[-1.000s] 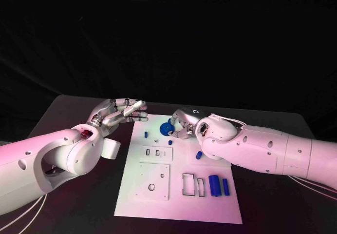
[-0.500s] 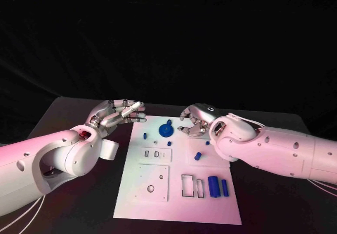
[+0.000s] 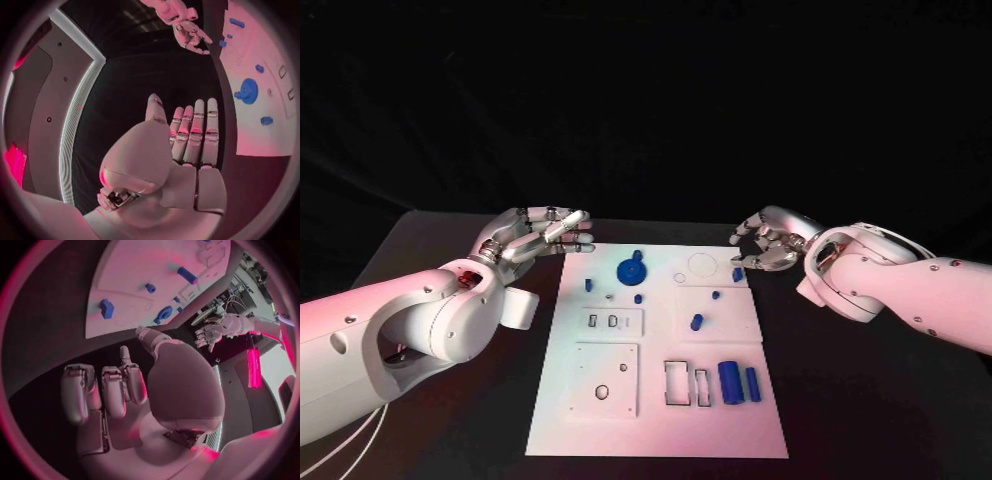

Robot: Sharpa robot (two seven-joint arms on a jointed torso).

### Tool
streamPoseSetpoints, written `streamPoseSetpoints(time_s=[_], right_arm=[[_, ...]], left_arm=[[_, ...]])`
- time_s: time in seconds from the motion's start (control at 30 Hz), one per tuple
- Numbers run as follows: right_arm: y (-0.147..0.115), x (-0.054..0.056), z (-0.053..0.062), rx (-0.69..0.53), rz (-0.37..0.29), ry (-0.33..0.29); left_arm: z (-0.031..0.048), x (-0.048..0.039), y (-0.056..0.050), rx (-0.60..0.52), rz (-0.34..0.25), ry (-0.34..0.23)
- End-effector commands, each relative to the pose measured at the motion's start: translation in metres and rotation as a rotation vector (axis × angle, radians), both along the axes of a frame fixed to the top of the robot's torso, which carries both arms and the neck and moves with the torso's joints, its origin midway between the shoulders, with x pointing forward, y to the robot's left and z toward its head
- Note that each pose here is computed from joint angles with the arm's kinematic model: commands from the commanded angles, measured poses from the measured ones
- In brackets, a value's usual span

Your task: Assemble the parts on the task board

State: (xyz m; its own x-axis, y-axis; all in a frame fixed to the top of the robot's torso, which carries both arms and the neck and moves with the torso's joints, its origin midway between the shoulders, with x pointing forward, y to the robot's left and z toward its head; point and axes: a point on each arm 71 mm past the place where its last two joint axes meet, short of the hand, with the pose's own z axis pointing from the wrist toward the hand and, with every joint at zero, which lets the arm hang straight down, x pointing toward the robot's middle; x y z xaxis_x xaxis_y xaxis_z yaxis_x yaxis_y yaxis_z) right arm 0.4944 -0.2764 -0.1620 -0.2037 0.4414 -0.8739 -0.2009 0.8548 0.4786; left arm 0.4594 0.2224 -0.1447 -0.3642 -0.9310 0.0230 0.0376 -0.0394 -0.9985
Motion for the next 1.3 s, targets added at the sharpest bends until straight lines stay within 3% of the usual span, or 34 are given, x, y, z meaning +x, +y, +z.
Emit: streamPoseSetpoints(time_s=[0.03,0.3,0.57,1.3], right_arm=[[-0.003,-0.003,-0.006,0.038,0.053,0.06],[-0.014,-0.006,-0.023,0.006,0.037,0.074],[-0.012,-0.002,-0.036,-0.009,0.013,0.077],[-0.007,0.005,-0.045,-0.015,-0.012,0.07]], left_arm=[[0.001,0.0003,-0.002,-0.011,-0.018,-0.006],[0.0003,0.0017,-0.001,-0.01,-0.015,-0.007],[0.0,0.0022,0.0,-0.009,-0.014,-0.007],[-0.0002,0.0023,0.001,-0.007,-0.011,-0.005]])
